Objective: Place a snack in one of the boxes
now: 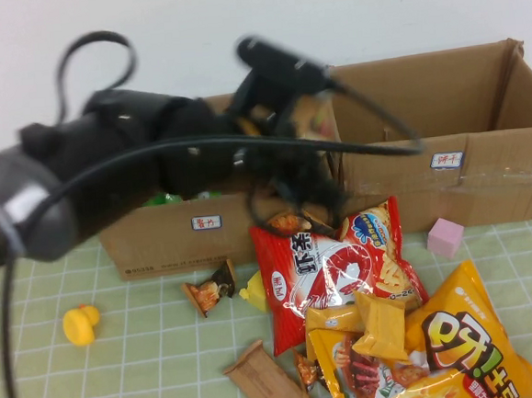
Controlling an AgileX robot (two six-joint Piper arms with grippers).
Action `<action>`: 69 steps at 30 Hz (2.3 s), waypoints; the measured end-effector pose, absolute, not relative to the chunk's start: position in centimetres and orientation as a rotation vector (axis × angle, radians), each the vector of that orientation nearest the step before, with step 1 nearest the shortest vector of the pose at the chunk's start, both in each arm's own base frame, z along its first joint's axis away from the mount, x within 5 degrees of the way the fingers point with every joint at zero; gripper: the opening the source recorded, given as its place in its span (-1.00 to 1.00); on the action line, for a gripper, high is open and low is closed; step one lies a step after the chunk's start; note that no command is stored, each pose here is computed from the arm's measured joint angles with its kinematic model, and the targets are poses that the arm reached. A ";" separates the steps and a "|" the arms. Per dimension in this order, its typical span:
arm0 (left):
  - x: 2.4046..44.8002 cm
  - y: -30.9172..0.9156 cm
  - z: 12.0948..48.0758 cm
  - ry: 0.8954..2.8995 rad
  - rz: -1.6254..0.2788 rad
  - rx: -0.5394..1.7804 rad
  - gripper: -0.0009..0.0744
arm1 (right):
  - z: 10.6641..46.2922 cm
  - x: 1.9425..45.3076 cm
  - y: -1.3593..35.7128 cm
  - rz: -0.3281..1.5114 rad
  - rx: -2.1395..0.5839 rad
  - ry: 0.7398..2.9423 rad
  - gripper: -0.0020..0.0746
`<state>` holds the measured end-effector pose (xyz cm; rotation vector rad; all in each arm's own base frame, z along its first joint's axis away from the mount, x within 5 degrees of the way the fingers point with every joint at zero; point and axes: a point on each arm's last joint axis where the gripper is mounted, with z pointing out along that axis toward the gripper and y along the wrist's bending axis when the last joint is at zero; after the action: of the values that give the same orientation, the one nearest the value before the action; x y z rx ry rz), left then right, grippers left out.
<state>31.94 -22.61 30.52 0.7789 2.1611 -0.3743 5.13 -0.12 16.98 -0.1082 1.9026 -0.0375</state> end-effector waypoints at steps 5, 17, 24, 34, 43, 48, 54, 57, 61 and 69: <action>34.6 -25.4 31.5 1.975 -0.404 0.719 -0.63 | 17.0 5.1 -0.1 -0.038 -0.108 1.903 -0.95; 43.8 -32.2 28.0 1.907 -0.461 0.676 -0.64 | 17.0 5.1 -0.1 -0.038 -0.108 1.903 -0.95; 46.4 -34.3 23.1 1.973 -0.463 0.714 -0.64 | 17.0 5.1 -0.1 -0.038 -0.108 1.903 -0.95; 46.9 -33.1 23.5 2.045 -0.443 0.740 0.36 | 17.0 5.1 -0.1 -0.038 -0.108 1.903 -0.95; 43.9 -29.2 34.2 1.979 -0.285 0.811 -0.57 | 17.0 5.1 -0.1 -0.038 -0.108 1.903 -0.95; 41.2 -26.7 39.5 1.942 -0.152 0.884 -0.93 | 17.0 5.1 -0.1 -0.038 -0.108 1.903 -0.95; 38.6 -24.5 42.3 1.998 -0.058 0.947 -0.97 | 17.0 5.1 -0.1 -0.038 -0.108 1.903 -0.95; 37.6 -24.5 42.9 1.996 -0.042 0.986 -0.97 | 17.0 5.1 -0.1 -0.038 -0.108 1.903 -0.95; 35.8 -25.1 42.8 2.008 -0.040 1.044 -0.98 | 17.0 5.1 -0.1 -0.038 -0.108 1.903 -0.95; 29.4 -25.7 42.1 1.892 -0.103 1.139 -0.98 | 17.0 5.1 -0.1 -0.038 -0.108 1.903 -0.95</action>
<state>29.38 -25.71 42.07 1.1388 1.8923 -0.1035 5.13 -0.12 16.98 -0.1082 1.9026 -0.0375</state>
